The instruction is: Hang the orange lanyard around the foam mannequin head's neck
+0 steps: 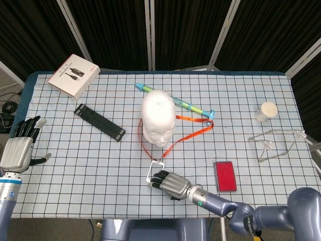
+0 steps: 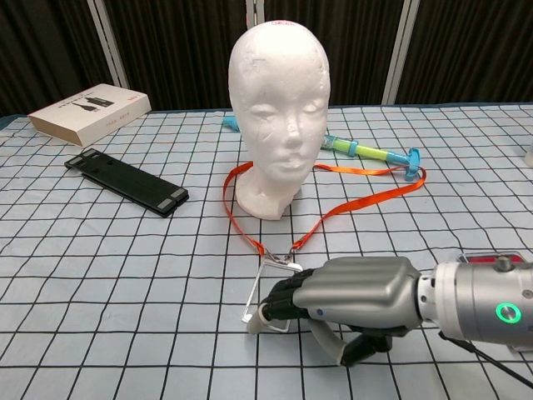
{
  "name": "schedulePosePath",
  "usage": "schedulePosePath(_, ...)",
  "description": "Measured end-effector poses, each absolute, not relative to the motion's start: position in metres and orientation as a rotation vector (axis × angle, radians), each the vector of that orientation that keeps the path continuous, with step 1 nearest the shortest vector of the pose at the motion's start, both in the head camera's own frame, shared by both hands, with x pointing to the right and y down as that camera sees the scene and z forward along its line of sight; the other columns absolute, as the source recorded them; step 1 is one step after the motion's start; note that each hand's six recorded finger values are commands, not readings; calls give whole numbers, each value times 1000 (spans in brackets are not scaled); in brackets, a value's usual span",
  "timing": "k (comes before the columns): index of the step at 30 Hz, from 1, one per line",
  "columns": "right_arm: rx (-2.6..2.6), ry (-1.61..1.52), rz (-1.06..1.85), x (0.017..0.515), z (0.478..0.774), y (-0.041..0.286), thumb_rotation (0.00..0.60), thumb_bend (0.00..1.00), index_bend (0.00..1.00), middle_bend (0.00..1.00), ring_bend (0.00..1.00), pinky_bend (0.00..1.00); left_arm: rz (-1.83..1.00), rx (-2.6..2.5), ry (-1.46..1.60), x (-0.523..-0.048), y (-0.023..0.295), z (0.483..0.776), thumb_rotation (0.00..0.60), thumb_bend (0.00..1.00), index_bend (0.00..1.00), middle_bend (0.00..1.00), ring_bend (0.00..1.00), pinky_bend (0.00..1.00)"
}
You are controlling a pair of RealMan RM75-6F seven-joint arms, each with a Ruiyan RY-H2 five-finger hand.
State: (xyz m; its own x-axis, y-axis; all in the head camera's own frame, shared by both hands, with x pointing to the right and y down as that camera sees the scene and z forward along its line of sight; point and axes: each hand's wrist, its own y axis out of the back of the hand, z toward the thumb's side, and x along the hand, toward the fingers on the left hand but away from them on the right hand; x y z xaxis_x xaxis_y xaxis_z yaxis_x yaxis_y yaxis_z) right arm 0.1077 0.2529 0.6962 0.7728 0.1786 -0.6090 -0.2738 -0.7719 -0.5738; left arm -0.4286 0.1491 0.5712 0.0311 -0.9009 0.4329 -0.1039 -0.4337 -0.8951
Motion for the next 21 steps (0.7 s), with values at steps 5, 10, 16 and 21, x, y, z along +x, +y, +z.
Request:
schedulePosePath(5, -2274, 127, 870, 120, 690, 256, 600, 999, 183, 148, 78, 129, -1477, -1624, 1033, -428, 149, 572, 600, 197, 0, 0, 0, 0)
schedulePosePath(10, -2215, 177, 865, 132, 689, 252, 600, 1000, 188, 151, 78, 129, -1480, -1621, 1032, -428, 149, 573, 600, 198, 0, 0, 0, 0)
schedulePosePath(16, -2129, 226, 856, 146, 687, 244, 600, 1000, 207, 163, 78, 132, -1489, -1616, 1024, -429, 149, 576, 600, 197, 0, 0, 0, 0)
schedulePosePath(21, -2123, 217, 849, 152, 678, 241, 600, 1000, 213, 166, 78, 136, -1491, -1616, 1020, -428, 149, 577, 600, 196, 0, 0, 0, 0)
